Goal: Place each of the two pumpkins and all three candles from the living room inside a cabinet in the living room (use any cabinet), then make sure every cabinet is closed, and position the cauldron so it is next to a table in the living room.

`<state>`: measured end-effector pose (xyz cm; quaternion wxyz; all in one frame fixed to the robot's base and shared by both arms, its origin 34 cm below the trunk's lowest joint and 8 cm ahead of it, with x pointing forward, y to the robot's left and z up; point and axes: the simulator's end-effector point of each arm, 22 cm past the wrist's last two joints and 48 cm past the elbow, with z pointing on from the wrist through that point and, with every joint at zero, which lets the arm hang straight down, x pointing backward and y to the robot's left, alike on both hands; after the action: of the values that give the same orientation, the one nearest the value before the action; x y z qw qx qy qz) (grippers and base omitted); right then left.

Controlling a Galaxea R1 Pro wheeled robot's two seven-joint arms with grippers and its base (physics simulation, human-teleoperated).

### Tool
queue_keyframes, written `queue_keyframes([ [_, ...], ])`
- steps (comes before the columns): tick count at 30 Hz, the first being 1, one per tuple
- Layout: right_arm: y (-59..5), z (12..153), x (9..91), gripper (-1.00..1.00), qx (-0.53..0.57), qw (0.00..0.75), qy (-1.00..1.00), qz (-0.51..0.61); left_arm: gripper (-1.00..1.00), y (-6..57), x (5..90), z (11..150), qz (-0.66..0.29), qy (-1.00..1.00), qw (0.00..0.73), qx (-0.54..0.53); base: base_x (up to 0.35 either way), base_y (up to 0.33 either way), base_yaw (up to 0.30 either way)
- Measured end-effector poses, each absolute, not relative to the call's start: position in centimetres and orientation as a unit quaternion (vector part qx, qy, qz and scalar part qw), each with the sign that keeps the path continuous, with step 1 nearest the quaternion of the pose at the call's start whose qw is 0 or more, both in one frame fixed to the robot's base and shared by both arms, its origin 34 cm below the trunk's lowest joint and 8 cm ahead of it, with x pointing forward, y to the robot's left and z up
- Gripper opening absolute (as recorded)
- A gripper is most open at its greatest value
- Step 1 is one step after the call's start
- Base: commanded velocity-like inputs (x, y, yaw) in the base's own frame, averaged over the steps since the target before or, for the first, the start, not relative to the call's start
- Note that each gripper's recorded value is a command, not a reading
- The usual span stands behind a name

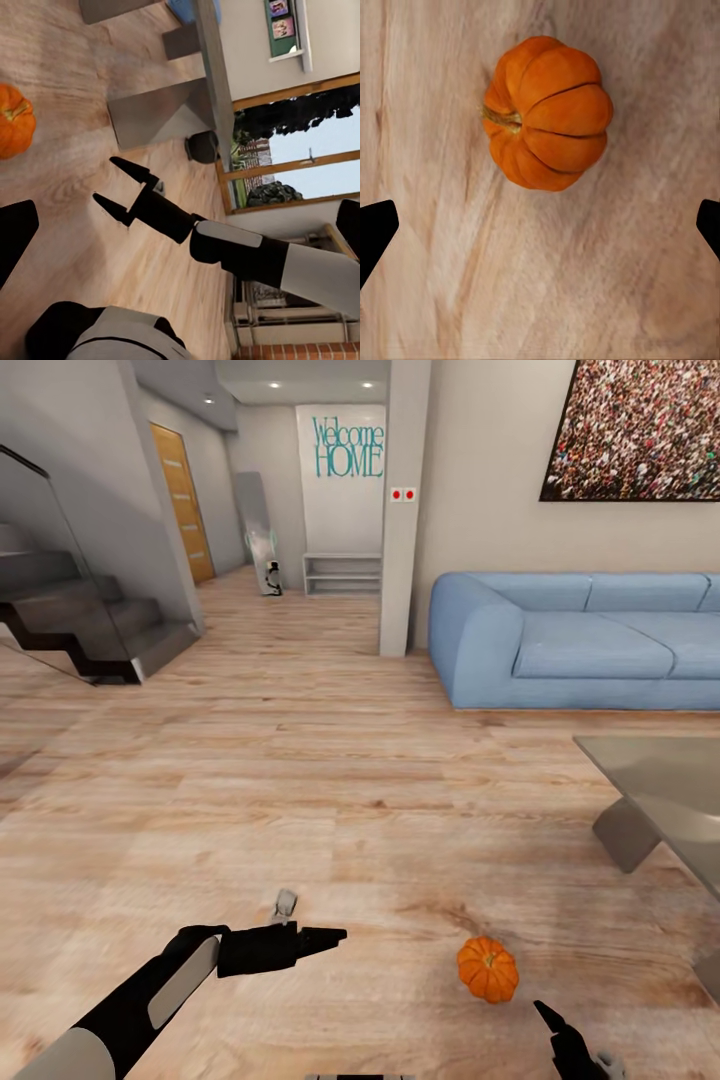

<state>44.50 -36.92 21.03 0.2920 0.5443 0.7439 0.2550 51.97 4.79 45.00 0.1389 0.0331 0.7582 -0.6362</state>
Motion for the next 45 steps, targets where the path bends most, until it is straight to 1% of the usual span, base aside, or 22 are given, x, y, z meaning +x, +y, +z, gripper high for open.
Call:
queue_keyframes([
  [9,-37.3,21.1,44.5,1.0,0.551,0.295,0.738,0.254,1.0,4.8,51.9,44.8,-0.634,0.76,0.138,0.034,0.206,-0.149,0.0],
  [26,-37.1,20.6,44.1,1.0,0.554,0.288,0.74,0.249,1.0,4.9,51.9,44.4,-0.633,0.762,0.135,0.031,0.027,-0.014,0.0],
  [39,-36.9,18.3,42.4,1.0,0.56,0.258,0.752,0.232,1.0,4.7,51.6,42.4,-0.636,0.762,0.118,0.019,0.0,0.0,0.0],
  [45,-34.8,18.5,43.3,1.0,0.562,0.22,0.75,0.27,1.0,4.7,51.6,42.2,-0.637,0.762,0.117,0.018,0.0,0.0,0.0],
])
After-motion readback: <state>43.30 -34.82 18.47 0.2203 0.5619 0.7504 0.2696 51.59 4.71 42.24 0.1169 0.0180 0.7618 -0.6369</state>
